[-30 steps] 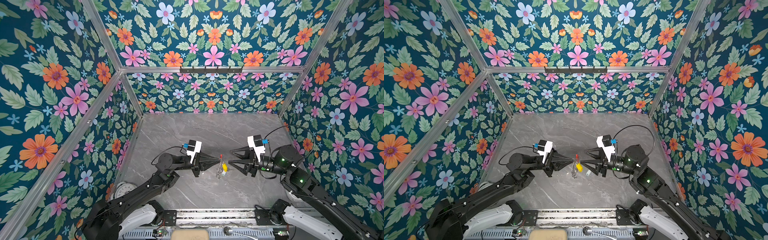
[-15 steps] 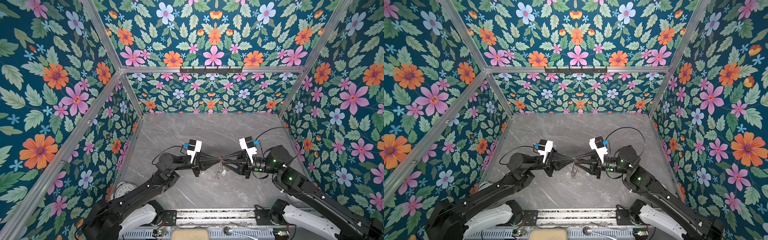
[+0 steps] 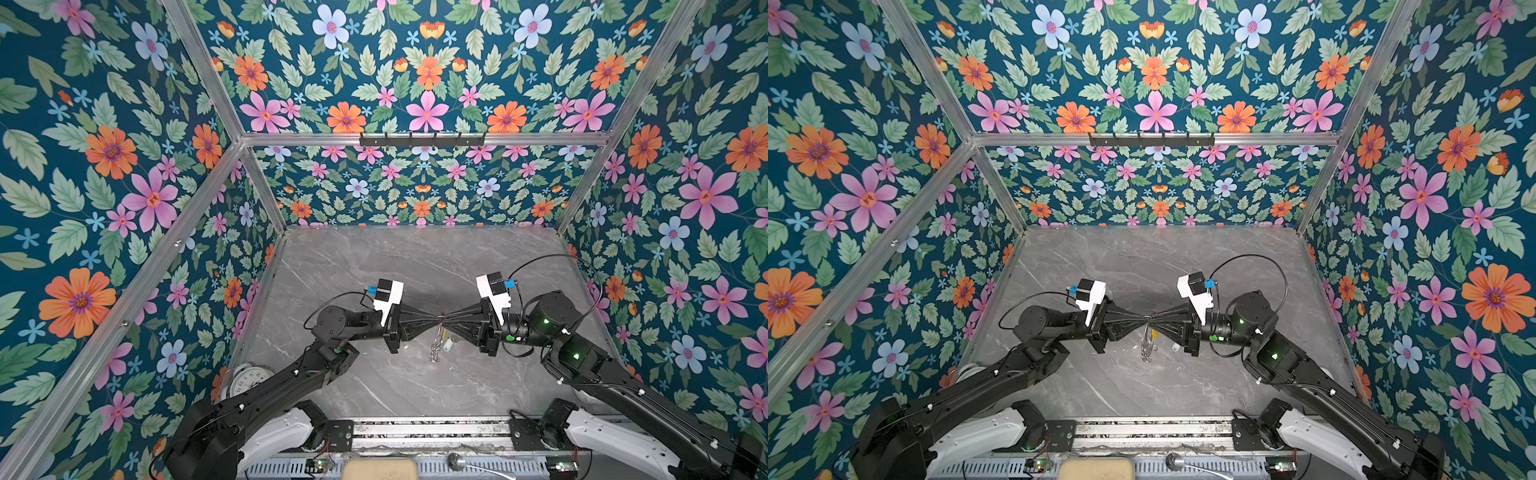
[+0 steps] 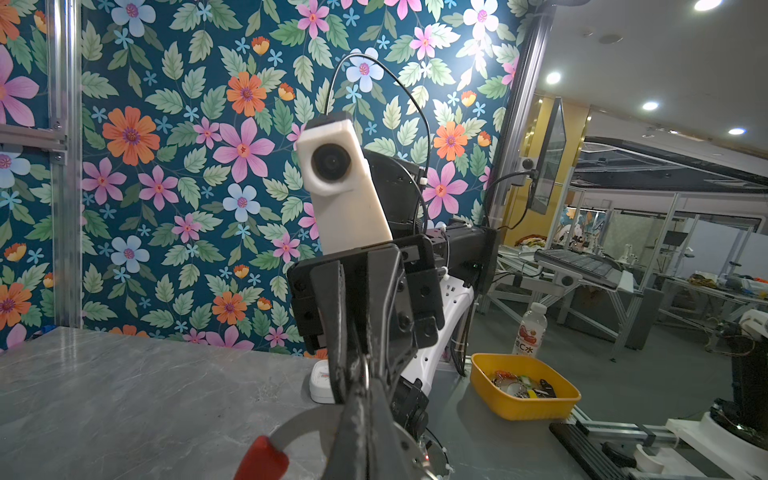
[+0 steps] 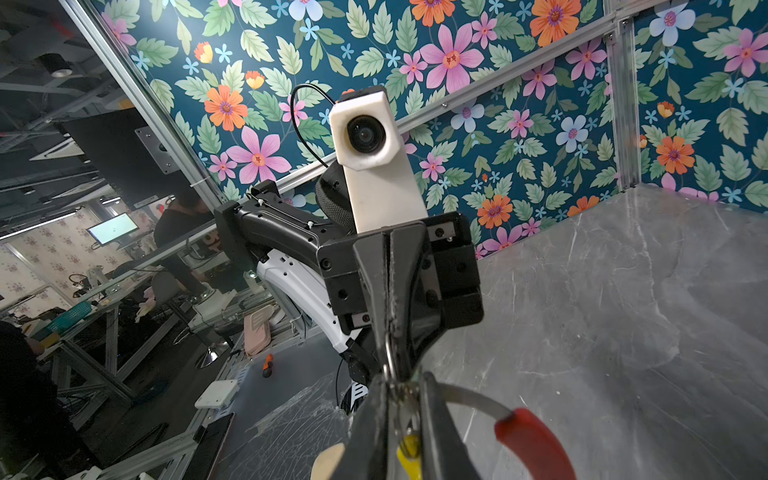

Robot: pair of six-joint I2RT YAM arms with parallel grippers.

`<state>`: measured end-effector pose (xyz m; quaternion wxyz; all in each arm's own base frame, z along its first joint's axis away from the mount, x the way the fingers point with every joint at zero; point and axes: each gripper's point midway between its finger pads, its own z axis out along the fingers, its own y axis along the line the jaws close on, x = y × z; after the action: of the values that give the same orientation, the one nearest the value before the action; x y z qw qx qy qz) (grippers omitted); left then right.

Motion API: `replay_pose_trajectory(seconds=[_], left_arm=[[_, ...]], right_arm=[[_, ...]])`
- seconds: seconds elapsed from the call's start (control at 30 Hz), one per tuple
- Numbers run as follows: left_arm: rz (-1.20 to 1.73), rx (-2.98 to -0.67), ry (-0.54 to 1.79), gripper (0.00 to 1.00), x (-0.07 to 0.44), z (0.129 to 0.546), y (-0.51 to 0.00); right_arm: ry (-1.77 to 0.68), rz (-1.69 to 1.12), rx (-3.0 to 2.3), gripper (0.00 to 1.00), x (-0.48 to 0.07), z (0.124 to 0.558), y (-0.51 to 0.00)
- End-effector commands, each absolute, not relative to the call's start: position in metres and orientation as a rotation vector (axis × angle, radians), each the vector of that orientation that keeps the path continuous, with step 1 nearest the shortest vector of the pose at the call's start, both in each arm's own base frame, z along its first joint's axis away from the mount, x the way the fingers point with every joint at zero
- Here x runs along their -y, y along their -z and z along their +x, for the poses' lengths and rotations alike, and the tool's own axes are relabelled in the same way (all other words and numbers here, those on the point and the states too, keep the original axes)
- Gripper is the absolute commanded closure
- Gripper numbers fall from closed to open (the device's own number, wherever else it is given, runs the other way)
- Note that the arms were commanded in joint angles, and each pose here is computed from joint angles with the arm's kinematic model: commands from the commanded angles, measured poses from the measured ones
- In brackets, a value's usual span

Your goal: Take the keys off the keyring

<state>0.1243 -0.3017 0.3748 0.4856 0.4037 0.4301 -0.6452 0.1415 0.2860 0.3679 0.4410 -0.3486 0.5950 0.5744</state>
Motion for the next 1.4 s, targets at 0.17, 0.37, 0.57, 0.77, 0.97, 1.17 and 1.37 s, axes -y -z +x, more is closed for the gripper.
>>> replay_pose_trajectory(seconds=[0.17,0.37,0.57,0.77,0.97,1.17,1.37], left_arm=[[0.980,-1.018,1.562,1.00,0.300,0.123,-0.380],[0.969,-1.065,1.564,0.77,0.298,0.123,-0.378],[0.983,-1.210,1.510,0.67,0.300,0.129,-0.365],[1.081,-1.341,1.499,0.65,0.308,0.129,-0.355],[1.193,-1.421,1.534,0.69,0.315,0.122,-0.349],[1.250,-1.424,1.577,0.76,0.319,0.118,-0.351],[1.269,-1.440,1.596,0.78,0.324,0.120,-0.349]], right_arm=[[-1.451,-0.867,-1.452,1.00,-0.288,0.141,-0.373],[-1.413,-0.863,-1.513,1.00,-0.284,0.142,-0.367],[-1.323,-0.903,-1.655,1.00,-0.276,0.139,-0.353],[-1.216,-0.970,-1.811,1.00,-0.268,0.137,-0.340],[-1.141,-1.003,-1.900,1.00,-0.263,0.139,-0.333],[-1.125,-1.007,-1.902,1.00,-0.264,0.142,-0.336],[-1.111,-1.001,-1.893,1.00,-0.264,0.145,-0.339]])
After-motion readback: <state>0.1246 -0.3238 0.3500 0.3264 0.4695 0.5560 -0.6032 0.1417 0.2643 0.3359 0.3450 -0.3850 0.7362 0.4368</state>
